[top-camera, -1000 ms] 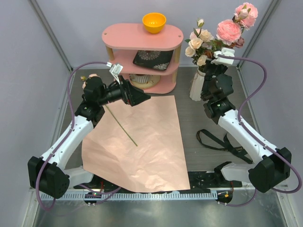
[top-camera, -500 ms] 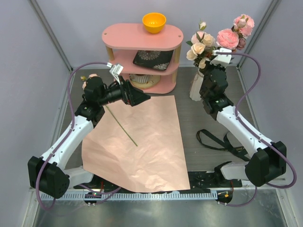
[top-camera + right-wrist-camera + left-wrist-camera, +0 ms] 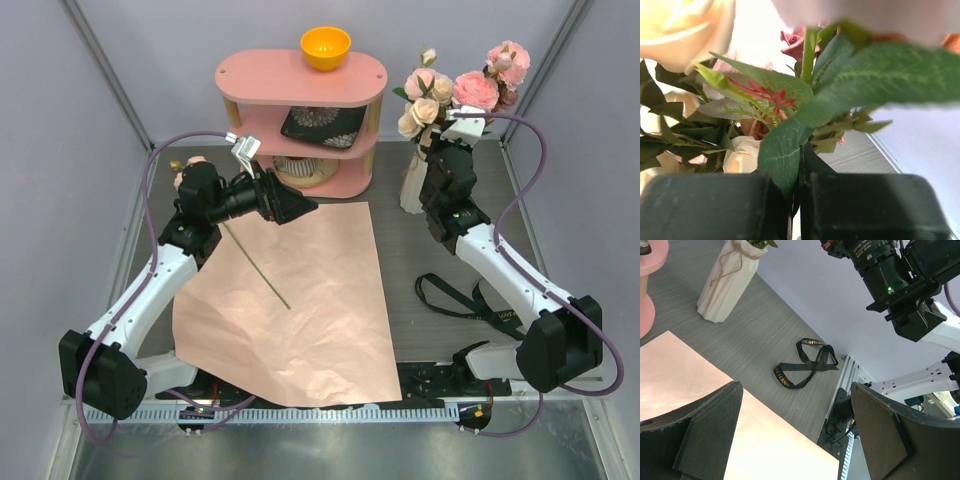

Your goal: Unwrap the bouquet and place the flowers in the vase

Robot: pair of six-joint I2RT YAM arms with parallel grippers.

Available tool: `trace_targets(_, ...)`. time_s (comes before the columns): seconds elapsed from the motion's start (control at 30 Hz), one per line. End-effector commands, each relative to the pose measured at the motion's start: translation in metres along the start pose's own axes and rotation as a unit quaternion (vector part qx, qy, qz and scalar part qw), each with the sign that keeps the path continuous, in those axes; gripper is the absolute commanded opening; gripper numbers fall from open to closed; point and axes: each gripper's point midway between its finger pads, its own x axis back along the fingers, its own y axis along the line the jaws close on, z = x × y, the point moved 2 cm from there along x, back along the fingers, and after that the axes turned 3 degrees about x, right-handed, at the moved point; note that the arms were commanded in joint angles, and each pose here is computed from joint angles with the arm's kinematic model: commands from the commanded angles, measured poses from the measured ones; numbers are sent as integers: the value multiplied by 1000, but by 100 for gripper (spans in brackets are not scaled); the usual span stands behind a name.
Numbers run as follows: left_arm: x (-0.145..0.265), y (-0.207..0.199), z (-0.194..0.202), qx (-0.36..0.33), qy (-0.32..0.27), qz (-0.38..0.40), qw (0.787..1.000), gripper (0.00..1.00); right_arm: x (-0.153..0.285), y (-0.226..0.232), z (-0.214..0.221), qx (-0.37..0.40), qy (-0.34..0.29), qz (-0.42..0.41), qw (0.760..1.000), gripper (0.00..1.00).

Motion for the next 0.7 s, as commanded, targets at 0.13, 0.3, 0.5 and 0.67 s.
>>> trace_targets(0.13, 2, -1, -11, -25, -12, -12, 1000, 93, 0, 7, 40, 8, 71, -9, 997, 25)
trace_targets(0.3, -1, 7, -9, -21, -8, -23, 999, 93, 2, 12, 40, 11, 119, -21, 993, 41)
trace_targets(0.5, -4, 14, -7, -14, -3, -32, 999, 93, 22, -2, 31, 0, 134, -32, 990, 63)
trace_targets(0.67, -4, 25, -6, -12, -3, -58, 998, 93, 45, -4, 33, -21, 174, -68, 982, 78)
